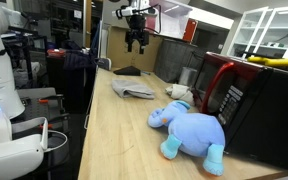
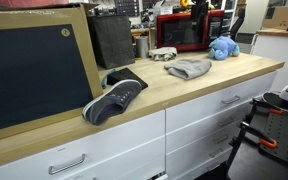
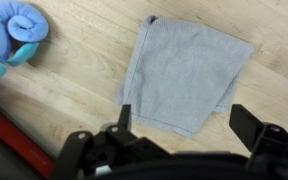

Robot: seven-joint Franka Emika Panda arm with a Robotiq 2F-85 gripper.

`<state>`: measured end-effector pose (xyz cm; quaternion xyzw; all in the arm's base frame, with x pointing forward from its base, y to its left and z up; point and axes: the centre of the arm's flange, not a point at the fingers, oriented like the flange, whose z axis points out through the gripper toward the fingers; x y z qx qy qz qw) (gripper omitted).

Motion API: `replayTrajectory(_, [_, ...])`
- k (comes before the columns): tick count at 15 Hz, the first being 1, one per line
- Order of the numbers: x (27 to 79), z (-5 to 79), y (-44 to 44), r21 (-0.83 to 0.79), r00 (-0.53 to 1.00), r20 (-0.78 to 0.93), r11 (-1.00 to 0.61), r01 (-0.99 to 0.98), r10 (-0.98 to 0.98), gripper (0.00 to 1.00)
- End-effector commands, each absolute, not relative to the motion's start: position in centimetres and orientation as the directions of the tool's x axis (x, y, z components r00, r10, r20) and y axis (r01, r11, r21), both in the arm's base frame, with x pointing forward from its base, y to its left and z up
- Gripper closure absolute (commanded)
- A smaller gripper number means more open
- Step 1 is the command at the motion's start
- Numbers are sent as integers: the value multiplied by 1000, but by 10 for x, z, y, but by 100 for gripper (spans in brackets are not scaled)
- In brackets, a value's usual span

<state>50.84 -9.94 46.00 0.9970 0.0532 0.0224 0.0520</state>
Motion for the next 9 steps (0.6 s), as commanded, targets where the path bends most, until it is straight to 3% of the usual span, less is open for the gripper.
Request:
replayTrajectory(1, [507,489,-96,105,996,5,-990,89,90,0])
replayTrajectory(9, [461,529,-120,83,999,8,-996,31,32,0])
